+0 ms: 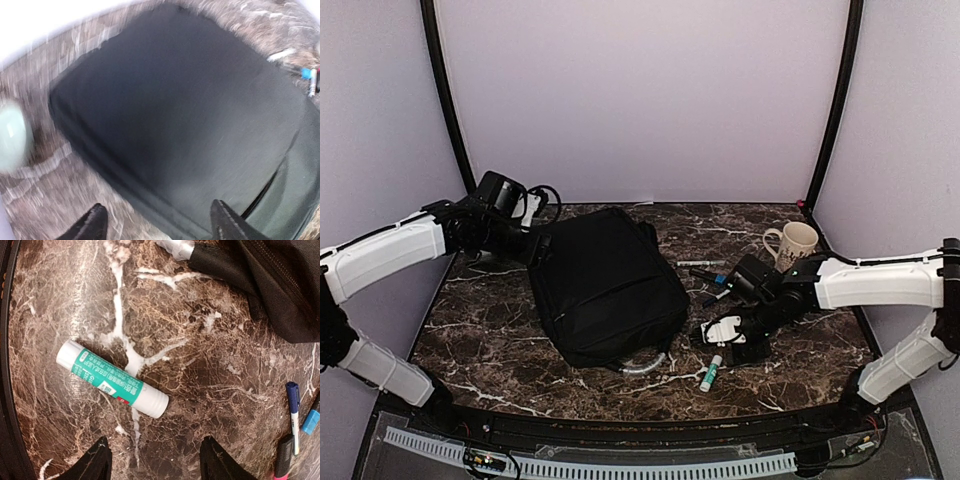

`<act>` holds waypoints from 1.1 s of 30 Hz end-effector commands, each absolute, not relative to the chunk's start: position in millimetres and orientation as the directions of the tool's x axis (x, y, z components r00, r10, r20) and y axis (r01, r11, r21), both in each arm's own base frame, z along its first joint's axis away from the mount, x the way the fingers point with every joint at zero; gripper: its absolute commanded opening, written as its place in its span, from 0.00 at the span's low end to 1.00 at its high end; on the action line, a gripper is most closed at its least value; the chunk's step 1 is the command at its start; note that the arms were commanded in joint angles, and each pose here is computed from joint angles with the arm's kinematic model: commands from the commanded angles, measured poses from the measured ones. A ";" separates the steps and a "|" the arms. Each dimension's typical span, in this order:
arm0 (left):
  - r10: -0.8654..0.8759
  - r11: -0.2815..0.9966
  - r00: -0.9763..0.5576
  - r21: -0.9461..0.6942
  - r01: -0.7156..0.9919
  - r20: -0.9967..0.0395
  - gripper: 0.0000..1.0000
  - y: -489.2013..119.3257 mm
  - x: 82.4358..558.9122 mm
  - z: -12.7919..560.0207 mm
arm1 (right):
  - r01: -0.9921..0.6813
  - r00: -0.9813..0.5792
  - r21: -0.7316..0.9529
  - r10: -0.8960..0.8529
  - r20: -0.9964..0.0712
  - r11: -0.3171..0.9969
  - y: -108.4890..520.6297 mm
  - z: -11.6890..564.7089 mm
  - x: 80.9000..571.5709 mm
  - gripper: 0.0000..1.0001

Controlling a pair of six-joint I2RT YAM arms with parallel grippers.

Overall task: Pack the student bag
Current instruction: Pick up the glue stick from the corner of the board.

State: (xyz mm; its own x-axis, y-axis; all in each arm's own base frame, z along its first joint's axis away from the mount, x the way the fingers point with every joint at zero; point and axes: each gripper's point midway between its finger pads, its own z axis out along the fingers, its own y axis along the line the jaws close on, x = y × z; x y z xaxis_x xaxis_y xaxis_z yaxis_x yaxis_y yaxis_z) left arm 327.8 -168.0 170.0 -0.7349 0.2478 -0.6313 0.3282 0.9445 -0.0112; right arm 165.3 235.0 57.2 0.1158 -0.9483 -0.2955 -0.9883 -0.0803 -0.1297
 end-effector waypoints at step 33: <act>0.345 0.717 -0.313 0.032 0.697 -0.885 0.70 -278.8 363.0 242.9 | -0.929 0.368 -0.061 -0.929 -0.040 -0.365 263.1 21.3 136.8 0.35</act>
State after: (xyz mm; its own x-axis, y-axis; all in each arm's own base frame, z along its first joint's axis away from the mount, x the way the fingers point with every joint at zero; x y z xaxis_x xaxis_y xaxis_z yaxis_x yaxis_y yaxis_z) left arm 366.9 -276.9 227.8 -0.3424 0.3678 -0.8646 0.6859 0.7267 0.0375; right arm 143.2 257.5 18.5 0.3940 -0.9189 -0.0179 -0.9162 -0.3911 -0.0873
